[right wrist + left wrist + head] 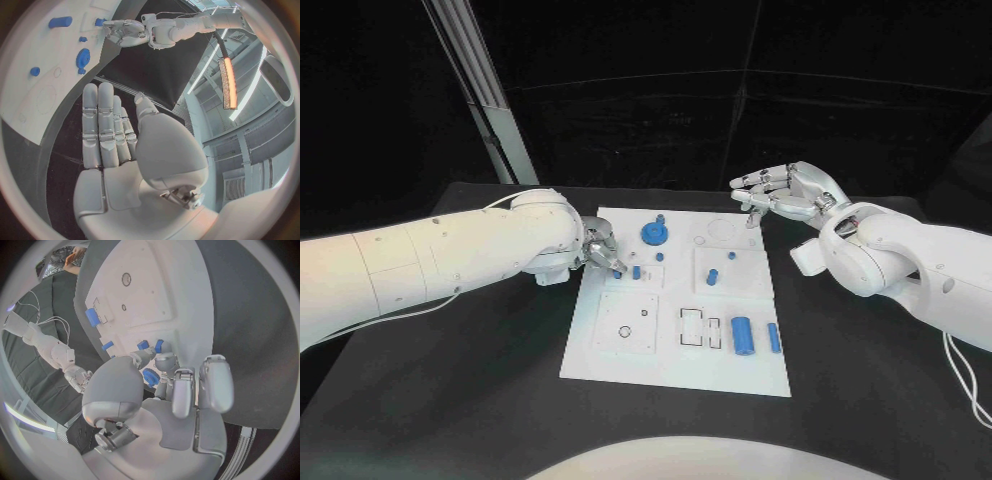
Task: Assemble the parts on the task board
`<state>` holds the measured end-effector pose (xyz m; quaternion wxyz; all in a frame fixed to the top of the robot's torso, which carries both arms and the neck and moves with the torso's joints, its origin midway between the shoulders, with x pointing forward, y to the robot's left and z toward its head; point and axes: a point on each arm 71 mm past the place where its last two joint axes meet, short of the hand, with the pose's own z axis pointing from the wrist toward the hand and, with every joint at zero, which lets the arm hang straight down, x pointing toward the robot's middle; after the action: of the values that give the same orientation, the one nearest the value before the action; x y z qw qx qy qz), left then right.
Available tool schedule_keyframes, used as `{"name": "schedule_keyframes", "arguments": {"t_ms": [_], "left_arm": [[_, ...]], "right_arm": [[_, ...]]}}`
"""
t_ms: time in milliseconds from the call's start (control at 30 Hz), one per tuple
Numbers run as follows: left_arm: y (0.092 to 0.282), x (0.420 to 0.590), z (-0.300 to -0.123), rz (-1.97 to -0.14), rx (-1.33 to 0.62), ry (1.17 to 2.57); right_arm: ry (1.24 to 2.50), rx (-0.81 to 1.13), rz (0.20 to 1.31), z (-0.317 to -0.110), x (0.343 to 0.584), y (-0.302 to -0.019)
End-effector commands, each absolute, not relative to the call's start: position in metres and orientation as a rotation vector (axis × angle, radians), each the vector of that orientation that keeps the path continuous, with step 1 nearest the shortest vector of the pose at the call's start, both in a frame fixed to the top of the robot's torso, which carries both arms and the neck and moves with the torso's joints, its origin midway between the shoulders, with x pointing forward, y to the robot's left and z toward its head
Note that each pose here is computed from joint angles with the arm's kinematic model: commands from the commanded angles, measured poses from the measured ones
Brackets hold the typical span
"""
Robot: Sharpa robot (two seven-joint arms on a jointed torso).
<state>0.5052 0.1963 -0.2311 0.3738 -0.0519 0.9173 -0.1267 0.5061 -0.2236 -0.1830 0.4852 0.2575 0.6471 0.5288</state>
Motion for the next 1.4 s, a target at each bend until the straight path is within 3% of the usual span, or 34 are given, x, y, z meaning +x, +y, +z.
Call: {"name": "schedule_keyframes", "arguments": {"t_ms": [33,1000,1267,1400], "left_arm": [[0.1991,0.5039,-0.235,-0.284,-0.121,2.384],[0.2021,0.5064,-0.2338,-0.295,-0.147,2.352],[0.203,0.5064,-0.2304,-0.38,-0.185,2.301],[0.2043,0.5066,-0.2273,-0.518,-0.239,2.264]], "right_arm": [[1.574,0.62,1.3,-0.1815,0.5059,-0.2224],[1.576,0.62,1.299,-0.1816,0.5059,-0.223],[1.576,0.619,1.3,-0.1818,0.506,-0.223],[1.577,0.62,1.299,-0.1819,0.5061,-0.223]]}}
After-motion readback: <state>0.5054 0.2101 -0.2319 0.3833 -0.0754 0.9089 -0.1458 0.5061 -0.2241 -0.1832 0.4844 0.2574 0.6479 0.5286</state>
